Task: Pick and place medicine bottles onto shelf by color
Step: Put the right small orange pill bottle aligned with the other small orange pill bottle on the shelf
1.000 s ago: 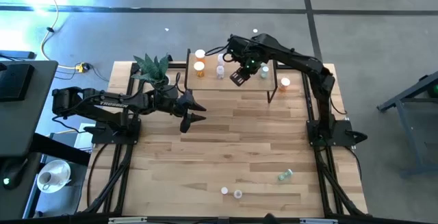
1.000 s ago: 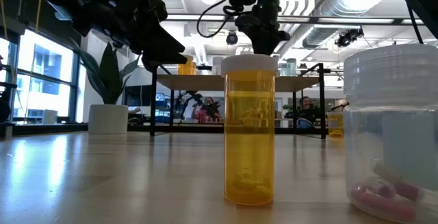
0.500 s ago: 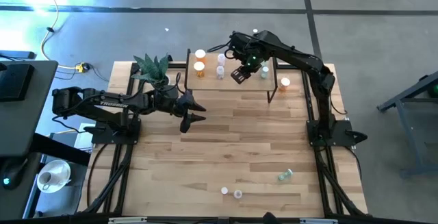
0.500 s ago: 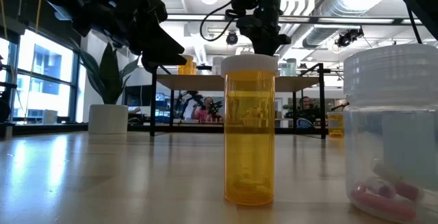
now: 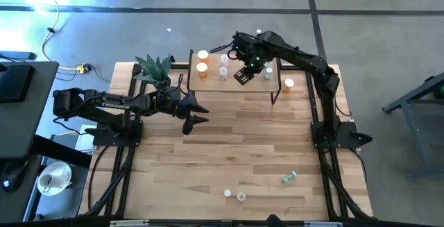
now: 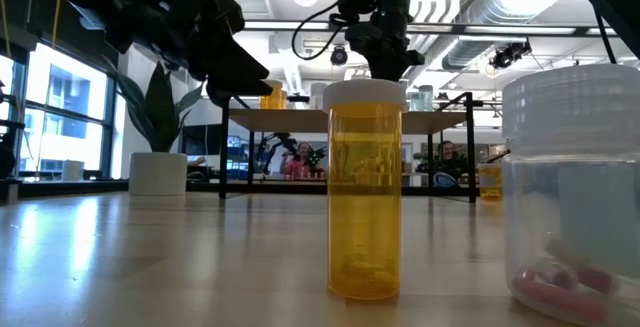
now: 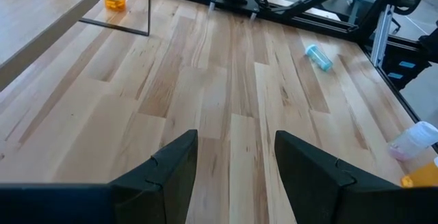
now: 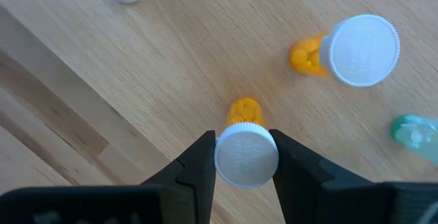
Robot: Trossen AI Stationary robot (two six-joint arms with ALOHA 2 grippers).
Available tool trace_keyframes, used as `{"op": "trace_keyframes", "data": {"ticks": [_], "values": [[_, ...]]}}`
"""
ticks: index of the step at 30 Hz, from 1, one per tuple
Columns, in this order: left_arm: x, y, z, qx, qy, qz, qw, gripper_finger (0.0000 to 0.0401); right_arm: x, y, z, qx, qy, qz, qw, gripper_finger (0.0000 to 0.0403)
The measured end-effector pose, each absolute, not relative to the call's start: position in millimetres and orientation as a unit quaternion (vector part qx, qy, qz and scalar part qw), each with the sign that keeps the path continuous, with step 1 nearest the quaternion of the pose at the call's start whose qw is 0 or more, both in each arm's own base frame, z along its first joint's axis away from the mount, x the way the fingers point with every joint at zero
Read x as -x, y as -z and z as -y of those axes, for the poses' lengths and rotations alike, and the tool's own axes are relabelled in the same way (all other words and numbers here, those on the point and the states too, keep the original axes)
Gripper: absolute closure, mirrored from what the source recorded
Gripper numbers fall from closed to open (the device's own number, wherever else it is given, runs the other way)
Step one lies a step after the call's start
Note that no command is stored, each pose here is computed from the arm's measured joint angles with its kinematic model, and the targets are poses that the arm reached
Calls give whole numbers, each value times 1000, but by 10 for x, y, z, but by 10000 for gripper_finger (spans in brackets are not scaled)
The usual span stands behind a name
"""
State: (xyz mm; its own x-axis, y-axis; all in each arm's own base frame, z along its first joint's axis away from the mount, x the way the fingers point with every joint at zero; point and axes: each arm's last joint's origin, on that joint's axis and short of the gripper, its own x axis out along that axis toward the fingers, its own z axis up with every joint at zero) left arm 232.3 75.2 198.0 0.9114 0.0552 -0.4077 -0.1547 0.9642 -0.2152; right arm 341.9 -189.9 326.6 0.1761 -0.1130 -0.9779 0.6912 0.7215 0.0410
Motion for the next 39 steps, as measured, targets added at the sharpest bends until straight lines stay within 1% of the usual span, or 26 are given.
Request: {"op": "trace_keyframes", "data": {"ticks": [4, 12, 15, 35, 39], "values": [[-2320, -1972, -751, 121, -54, -208, 969, 215, -3423, -3265, 1904, -246, 281, -577, 726, 282], [-2311, -1952, -747, 114, -52, -219, 968, 215, -3423, -3247, 1926, -226, 305, -580, 721, 236], [-2311, -1952, -747, 114, -52, -219, 968, 215, -3423, -3249, 1931, -221, 312, -579, 721, 225], [-2311, -1952, -747, 114, -52, -219, 968, 215, -3442, -3272, 1942, -201, 300, -573, 736, 225], [-2311, -1952, -748, 114, -52, -219, 968, 215, -3405, -3345, 1922, -196, 298, -565, 744, 225]]}}
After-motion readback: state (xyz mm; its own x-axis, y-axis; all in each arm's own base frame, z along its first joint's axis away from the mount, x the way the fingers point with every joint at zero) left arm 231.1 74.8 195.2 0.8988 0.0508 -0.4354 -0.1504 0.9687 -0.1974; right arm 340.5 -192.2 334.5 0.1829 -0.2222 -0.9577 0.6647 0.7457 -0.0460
